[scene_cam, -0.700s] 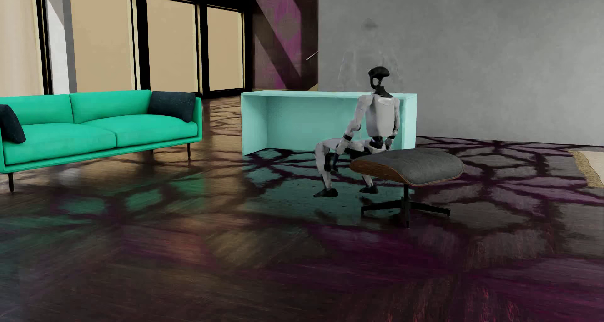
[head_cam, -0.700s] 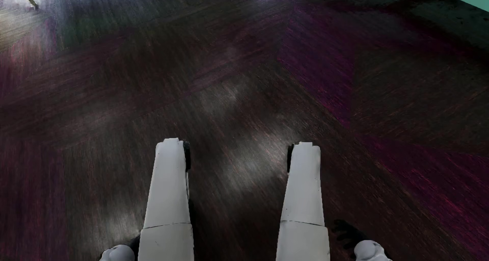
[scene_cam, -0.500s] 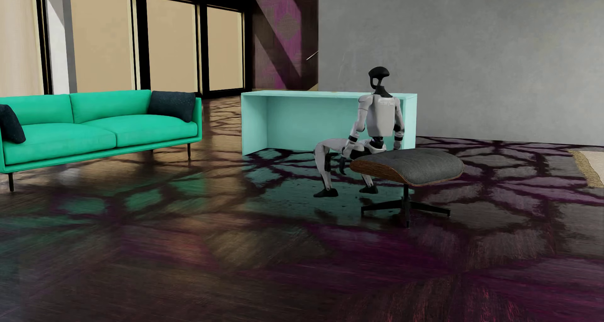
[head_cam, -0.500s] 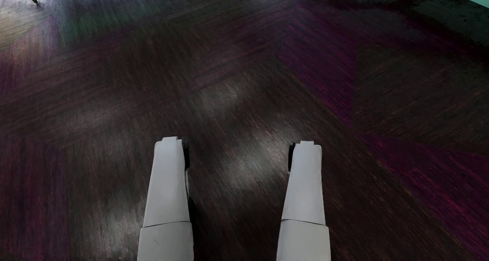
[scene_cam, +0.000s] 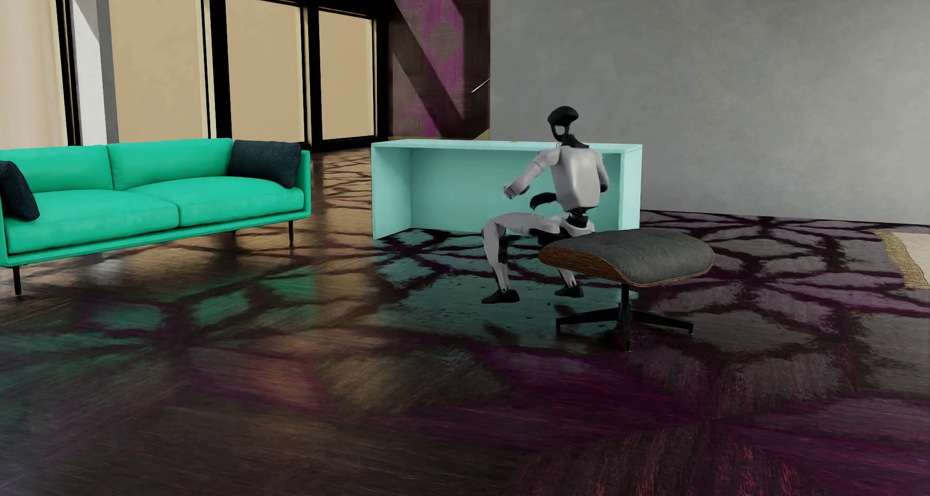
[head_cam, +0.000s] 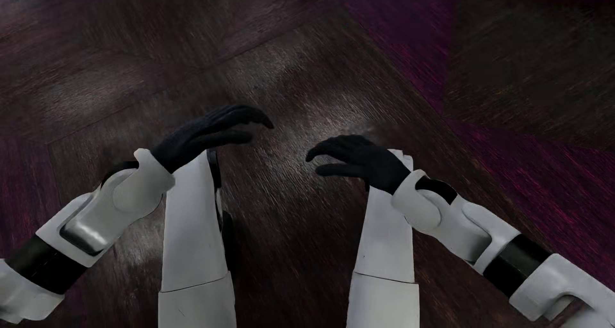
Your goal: Rise from the chair
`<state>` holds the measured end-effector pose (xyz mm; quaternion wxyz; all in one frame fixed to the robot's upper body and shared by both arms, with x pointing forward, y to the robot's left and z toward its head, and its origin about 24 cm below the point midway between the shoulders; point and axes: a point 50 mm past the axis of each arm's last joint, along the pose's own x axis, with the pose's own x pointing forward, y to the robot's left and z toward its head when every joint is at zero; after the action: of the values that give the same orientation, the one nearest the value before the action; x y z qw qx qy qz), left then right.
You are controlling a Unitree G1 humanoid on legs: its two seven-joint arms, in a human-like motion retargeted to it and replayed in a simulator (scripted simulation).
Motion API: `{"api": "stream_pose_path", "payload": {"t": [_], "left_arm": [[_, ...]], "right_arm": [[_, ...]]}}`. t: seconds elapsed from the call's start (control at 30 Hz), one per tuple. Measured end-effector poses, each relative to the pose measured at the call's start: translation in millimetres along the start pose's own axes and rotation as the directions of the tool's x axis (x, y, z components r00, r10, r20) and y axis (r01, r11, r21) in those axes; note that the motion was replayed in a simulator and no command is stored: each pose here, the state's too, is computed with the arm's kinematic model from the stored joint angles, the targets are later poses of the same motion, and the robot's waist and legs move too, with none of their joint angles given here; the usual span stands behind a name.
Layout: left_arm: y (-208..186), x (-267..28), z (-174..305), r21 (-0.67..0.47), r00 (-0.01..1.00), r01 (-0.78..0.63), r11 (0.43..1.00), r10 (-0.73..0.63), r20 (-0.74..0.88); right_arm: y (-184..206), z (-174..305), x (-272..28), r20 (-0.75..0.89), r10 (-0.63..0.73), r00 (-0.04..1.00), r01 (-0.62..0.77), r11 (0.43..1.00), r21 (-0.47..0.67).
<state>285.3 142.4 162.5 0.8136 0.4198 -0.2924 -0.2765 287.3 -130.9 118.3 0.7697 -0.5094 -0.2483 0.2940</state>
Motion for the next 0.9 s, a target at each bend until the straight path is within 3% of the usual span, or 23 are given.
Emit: {"api": "stream_pose_path", "payload": {"t": [0.03, 0.07, 0.17, 0.33, 0.43, 0.57, 0.7, 0.8, 0.9], "left_arm": [[-6, 21, 15, 0.084, 0.975, 0.204, 0.975, -0.21, 0.073], [1, 36, 33, 0.126, 0.967, 0.153, 0.98, -0.174, 0.185], [19, 54, 73, 0.231, 0.915, 0.128, 0.964, -0.205, 0.347], [35, 52, 113, 0.236, 0.839, 0.016, 0.972, -0.142, 0.526], [33, 55, 106, 0.235, 0.853, 0.006, 0.972, -0.127, 0.507], [14, 68, 54, 0.239, 0.945, 0.071, 0.968, -0.142, 0.295], [-50, 68, -22, 0.148, 0.948, 0.319, 0.936, -0.311, -0.071], [-119, 36, -71, -0.107, 0.822, 0.446, 0.889, -0.454, -0.344], [-175, -31, -103, -0.425, 0.615, 0.301, 0.854, -0.514, -0.598]], "right_arm": [[1, 14, 15, 0.092, 0.192, 0.977, -0.181, 0.977, -0.111], [-8, 27, 27, 0.187, 0.125, 0.974, -0.095, 0.982, -0.164], [-31, 56, 36, 0.332, 0.129, 0.934, -0.039, 0.963, -0.266], [-56, 82, 30, 0.483, 0.028, 0.875, 0.116, 0.957, -0.265], [-53, 78, 33, 0.47, 0.029, 0.882, 0.11, 0.958, -0.266], [-29, 43, 48, 0.306, 0.076, 0.949, 0.009, 0.964, -0.267], [30, -4, 62, 0.028, 0.267, 0.963, -0.259, 0.952, -0.162], [92, -31, 47, -0.166, 0.434, 0.885, -0.422, 0.9, 0.106], [147, -56, 2, -0.413, 0.505, 0.758, -0.323, 0.84, 0.436]]}}
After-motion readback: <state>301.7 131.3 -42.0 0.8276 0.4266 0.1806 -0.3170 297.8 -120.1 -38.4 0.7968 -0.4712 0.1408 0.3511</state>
